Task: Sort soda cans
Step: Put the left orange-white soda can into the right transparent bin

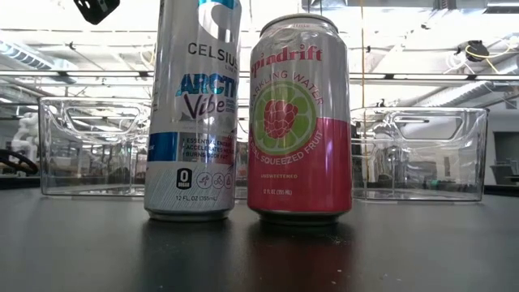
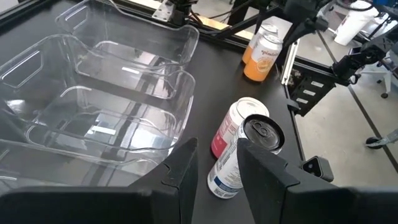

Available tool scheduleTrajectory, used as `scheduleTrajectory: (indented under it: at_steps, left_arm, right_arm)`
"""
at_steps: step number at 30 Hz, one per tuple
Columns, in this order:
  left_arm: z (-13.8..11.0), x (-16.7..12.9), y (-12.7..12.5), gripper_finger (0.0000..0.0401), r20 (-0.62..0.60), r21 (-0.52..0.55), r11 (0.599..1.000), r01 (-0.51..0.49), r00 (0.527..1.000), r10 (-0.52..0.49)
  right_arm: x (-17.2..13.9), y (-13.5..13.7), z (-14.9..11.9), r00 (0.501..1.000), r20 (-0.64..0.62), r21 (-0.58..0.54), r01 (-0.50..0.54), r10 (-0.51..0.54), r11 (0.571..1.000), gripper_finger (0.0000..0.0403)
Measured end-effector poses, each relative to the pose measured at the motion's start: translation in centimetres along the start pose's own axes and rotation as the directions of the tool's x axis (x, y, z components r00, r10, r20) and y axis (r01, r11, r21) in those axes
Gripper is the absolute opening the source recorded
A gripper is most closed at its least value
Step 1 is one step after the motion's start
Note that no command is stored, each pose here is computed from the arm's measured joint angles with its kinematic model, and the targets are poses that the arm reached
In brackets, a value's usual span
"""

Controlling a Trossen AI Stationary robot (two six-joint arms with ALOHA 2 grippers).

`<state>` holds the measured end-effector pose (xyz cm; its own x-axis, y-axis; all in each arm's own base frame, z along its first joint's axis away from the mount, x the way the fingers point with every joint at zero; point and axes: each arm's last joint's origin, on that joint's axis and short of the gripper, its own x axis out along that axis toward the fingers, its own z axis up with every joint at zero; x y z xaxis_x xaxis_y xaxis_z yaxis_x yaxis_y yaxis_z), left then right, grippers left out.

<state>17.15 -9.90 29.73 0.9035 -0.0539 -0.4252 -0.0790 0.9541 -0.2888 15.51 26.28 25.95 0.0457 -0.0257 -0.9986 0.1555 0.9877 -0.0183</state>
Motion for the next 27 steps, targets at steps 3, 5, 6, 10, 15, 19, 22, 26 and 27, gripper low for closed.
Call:
scheduleTrajectory:
  at_steps: [3, 5, 6, 10, 15, 19, 22, 26, 27]
  left_arm:
    - [0.0, 0.0, 0.0, 0.0121, 0.0, 0.0, 1.0, 0.0, 1.0, 0.0]
    - [0.0, 0.0, 0.0, 0.0121, 0.0, 0.0, 1.0, 0.0, 1.0, 0.0]
    - [0.0, 0.0, 0.0, 0.0121, 0.0, 0.0, 1.0, 0.0, 1.0, 0.0]
    - [0.0, 0.0, 0.0, 0.0121, 0.0, 0.0, 1.0, 0.0, 1.0, 0.0]
    - [0.0, 0.0, 0.0, 0.0121, 0.0, 0.0, 1.0, 0.0, 1.0, 0.0]
    - [0.0, 0.0, 0.0, 0.0121, 0.0, 0.0, 1.0, 0.0, 1.0, 0.0]
    - [0.0, 0.0, 0.0, 0.0121, 0.0, 0.0, 1.0, 0.0, 1.0, 0.0]
    - [0.0, 0.0, 0.0, 0.0121, -0.001, 0.001, 1.0, 0.0, 1.0, 0.0]
    - [0.0, 0.0, 0.0, 0.0121, 0.0, 0.0, 1.0, 0.0, 1.0, 0.0]
  right_arm:
    - [1.0, 0.0, -0.1, 1.0, -0.002, 0.004, -0.001, 0.001, 1.0, 0.04]
    - [1.5, 0.0, -0.1, 1.0, -0.002, 0.012, -0.002, 0.002, 1.0, 0.04]
    - [1.7, -0.1, -0.1, 1.0, -0.003, 0.013, -0.002, 0.002, 1.0, 0.04]
    - [2.5, -0.1, -0.2, 1.0, 0.0, 0.013, -0.008, 0.008, 1.0, 0.04]
    - [3.9, 0.0, -0.2, 0.999, 0.013, 0.027, -0.037, 0.036, 0.999, 0.0385]
    - [4.4, 0.0, -0.3, 0.999, 0.01, 0.049, -0.041, 0.041, 0.998, 0.0346]
    - [4.4, 0.0, -0.3, 0.999, 0.0, 0.048, -0.044, 0.044, 0.998, 0.0305]
    - [4.4, 0.0, -0.3, 0.999, -0.014, 0.049, -0.05, 0.051, 0.998, 0.0279]
    - [4.4, 0.0, -0.3, 0.999, -0.013, 0.049, -0.05, 0.051, 0.998, 0.0279]
